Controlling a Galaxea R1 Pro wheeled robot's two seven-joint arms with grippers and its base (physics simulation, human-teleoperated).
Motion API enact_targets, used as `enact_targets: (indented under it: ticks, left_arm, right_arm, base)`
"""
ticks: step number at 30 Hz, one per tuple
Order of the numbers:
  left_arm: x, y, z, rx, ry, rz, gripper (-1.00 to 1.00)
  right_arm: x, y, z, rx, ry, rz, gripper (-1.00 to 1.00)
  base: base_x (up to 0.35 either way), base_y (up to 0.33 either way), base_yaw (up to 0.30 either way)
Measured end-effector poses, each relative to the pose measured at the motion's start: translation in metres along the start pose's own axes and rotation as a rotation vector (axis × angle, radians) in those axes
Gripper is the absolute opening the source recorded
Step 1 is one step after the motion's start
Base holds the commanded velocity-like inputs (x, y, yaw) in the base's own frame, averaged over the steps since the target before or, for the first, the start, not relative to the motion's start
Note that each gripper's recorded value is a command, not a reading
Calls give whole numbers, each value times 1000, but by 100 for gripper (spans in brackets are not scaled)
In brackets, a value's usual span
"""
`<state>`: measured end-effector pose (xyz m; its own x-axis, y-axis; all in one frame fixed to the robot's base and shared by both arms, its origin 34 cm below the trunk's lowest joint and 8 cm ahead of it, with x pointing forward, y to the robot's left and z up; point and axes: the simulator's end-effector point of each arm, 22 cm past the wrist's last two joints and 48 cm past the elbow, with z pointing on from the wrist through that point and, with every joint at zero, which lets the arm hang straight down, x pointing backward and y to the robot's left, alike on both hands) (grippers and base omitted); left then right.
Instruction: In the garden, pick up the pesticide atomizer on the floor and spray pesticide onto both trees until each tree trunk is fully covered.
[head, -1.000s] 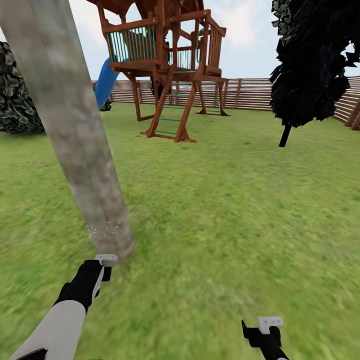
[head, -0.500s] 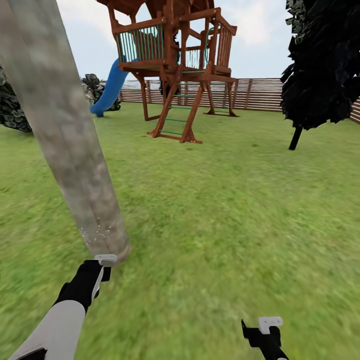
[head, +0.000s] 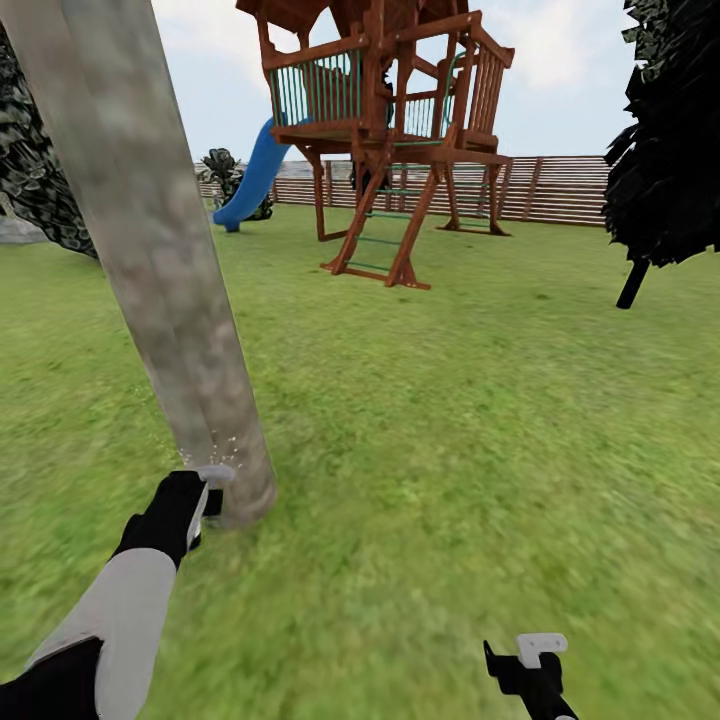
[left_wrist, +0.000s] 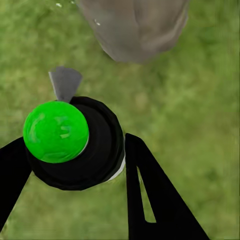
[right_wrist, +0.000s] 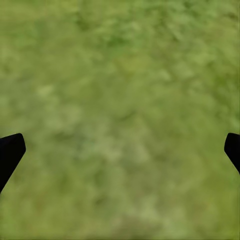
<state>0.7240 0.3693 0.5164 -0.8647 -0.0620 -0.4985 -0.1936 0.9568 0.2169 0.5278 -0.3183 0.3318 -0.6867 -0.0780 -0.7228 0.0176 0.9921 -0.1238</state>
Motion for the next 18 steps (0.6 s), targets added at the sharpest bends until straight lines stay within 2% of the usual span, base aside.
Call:
enact_targets:
  ticks: [2, 3, 4, 5, 7, 9, 12, 13, 14, 18]
  left_arm:
    - [-15, 42, 0, -54, -16, -13, -100]
    - [-17, 48, 0, -60, -18, -16, -100]
    - [-19, 44, -1, -54, -21, -11, -100]
    - [-25, 32, -4, -46, -34, 22, -100]
    - [-44, 23, -12, -46, -65, 55, -100]
    - [-49, 35, -14, -66, -60, 59, -100]
    - [-40, 72, -10, -118, -30, 58, -100]
    - [-37, 67, -8, -90, -24, 52, -100]
    - [-34, 51, -5, -16, -23, 51, -100]
    - [-34, 49, -5, -6, -26, 62, -100]
  right_arm:
    - [0, 0, 0, 0, 0, 0, 100]
    - [0, 0, 0, 0, 0, 0, 100]
    - [0, 0, 0, 0, 0, 0, 100]
    - [0, 0, 0, 0, 0, 0, 100]
    - [0, 0, 0, 0, 0, 0, 100]
    - [0, 0, 0, 0, 0, 0, 100]
    - [0, 0, 0, -1, 0, -1, 100]
    - [0, 0, 0, 0, 0, 0, 100]
    - [0, 0, 0, 0, 0, -1, 100]
    - [0, 0, 0, -1, 0, -1, 100]
  base:
    - [0, 0, 0]
    - [0, 0, 0]
    - [0, 0, 0]
    - [0, 0, 0]
    - [0, 0, 0]
    - [0, 0, 0]
    - [0, 0, 25]
    - [0, 0, 248]
    - [0, 0, 270]
    - [11, -11, 214]
